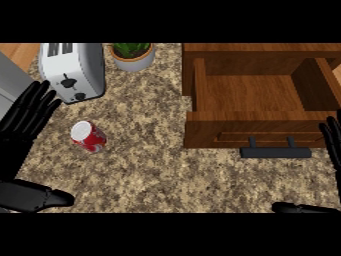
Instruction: Pick up the can, place it into the drawer and close the drawer
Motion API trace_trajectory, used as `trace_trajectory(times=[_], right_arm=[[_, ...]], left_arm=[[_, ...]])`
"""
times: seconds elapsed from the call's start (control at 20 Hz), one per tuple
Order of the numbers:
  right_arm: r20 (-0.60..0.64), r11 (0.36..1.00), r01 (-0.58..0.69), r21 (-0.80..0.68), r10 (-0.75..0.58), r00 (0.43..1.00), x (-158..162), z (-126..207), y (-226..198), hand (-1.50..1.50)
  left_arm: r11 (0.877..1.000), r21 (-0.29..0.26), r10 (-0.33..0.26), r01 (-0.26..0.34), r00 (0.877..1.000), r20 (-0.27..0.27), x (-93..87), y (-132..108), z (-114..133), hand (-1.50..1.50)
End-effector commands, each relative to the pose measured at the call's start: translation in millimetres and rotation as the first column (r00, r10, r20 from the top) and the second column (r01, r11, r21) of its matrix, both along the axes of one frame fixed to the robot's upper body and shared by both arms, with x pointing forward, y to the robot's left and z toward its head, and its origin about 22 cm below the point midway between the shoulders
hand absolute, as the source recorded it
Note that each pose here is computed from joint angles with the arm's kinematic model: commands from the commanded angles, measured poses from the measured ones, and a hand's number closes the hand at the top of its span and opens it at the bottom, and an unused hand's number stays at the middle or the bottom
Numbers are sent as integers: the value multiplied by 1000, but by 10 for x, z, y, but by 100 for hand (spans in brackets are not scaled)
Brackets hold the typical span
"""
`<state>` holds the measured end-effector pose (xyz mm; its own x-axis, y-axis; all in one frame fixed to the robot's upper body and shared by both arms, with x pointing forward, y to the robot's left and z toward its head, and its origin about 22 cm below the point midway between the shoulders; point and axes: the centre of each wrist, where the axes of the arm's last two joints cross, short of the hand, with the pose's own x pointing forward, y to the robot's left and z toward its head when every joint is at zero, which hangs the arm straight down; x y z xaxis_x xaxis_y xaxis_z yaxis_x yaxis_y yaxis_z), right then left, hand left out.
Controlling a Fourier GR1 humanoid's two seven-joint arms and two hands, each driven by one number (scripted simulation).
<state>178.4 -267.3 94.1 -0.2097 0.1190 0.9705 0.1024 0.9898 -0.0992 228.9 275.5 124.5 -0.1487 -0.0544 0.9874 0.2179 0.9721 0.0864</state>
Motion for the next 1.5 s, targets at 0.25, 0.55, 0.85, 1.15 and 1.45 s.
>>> trace_trajectory(times=[0.25, 0.55, 0.85, 1.15, 1.45], right_arm=[[-7, 1000, -4, 0, 4, 1000, -52, -87, -129, -150], [4, 1000, 21, 11, -21, 1000, -191, -92, -298, -150], [-15, 1000, 14, 3, -14, 1000, -35, -298, -115, -150], [8, 1000, 18, -11, -18, 1000, -230, -262, -280, -150], [-2, 1000, -3, 2, 3, 1000, -53, -141, -408, -150]], left_arm=[[999, 17, 49, -48, 998, -39, 252, 109, -199, -150], [999, 11, 49, -48, 997, -59, 267, 120, -476, -150], [998, 22, 55, -54, 995, -78, 453, 74, -649, -150], [997, 28, 78, -76, 994, -71, 393, 127, -899, -150], [995, 26, 100, -98, 992, -80, 565, 55, -1093, -150]])
